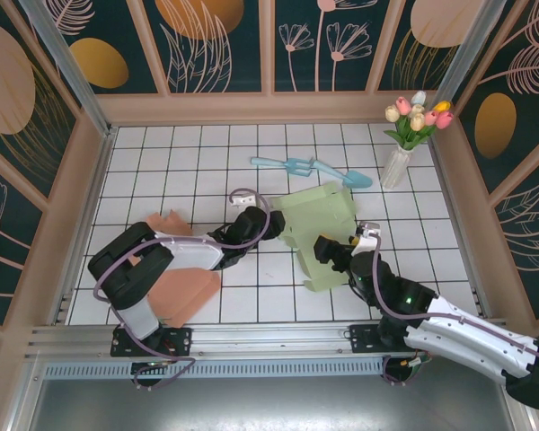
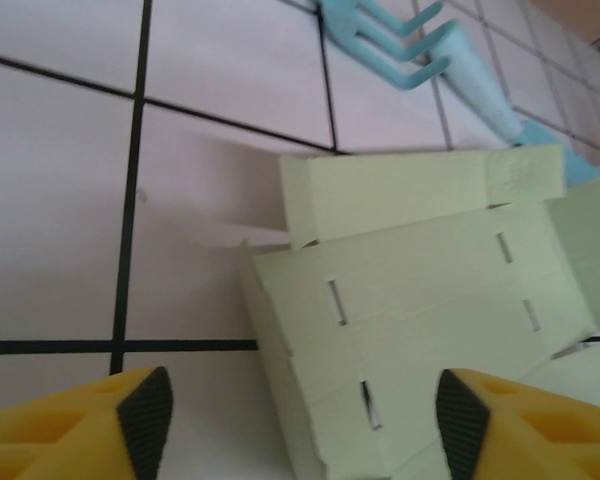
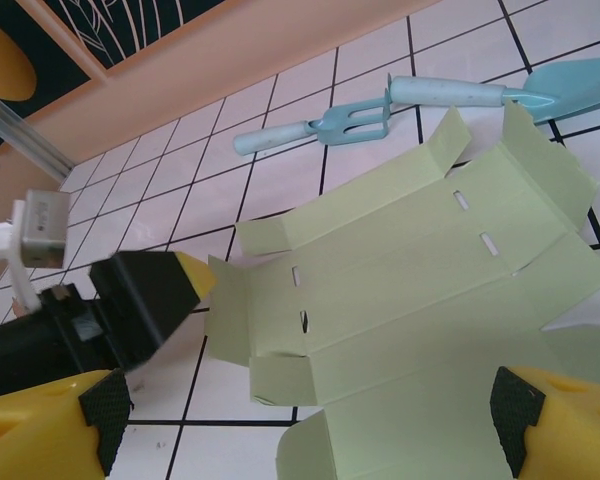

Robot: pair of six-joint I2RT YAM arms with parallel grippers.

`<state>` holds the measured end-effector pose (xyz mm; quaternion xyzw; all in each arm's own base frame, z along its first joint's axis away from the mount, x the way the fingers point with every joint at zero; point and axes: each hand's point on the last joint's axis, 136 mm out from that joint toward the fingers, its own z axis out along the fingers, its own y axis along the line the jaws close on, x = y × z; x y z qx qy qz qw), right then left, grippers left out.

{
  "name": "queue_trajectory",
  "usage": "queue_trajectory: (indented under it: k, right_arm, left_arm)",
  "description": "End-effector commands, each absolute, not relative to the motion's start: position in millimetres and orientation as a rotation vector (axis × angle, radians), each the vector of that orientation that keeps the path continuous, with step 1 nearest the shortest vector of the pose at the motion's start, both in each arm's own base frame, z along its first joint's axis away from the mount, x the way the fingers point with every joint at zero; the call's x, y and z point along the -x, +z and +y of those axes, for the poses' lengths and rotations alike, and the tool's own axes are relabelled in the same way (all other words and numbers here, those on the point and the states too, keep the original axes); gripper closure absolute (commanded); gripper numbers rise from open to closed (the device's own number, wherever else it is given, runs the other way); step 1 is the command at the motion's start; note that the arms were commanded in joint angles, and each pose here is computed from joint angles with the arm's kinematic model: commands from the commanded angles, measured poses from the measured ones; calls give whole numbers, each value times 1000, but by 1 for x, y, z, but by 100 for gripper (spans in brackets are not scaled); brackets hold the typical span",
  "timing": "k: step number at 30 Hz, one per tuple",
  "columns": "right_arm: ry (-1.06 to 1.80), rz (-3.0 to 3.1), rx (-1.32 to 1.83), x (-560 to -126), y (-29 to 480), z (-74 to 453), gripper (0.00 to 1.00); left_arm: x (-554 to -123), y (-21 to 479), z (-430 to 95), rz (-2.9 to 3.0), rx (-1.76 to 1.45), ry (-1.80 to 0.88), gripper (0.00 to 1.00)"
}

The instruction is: Fold the paper box

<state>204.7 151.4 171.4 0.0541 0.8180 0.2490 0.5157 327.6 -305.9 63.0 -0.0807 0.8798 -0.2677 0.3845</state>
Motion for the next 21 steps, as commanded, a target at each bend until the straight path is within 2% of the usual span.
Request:
queue_trajectory:
  k: [1,10,15,21]
  right_arm:
    - [606,1990,-110,-201,166,153,5]
    - [613,1994,-104,-200,165,155,5]
    - [615,1996,-104,-200,164,155,5]
    - [609,1997,-104,-200,162,155,5]
  left_arm:
    - [-327,53,-312,2280,205,-680,33]
    - [-331,44,-314,2295,210,-643,47]
    - [-335,44,-321,2284,216,-672,51]
    - [-338,47,-321,2260,225,-676,66]
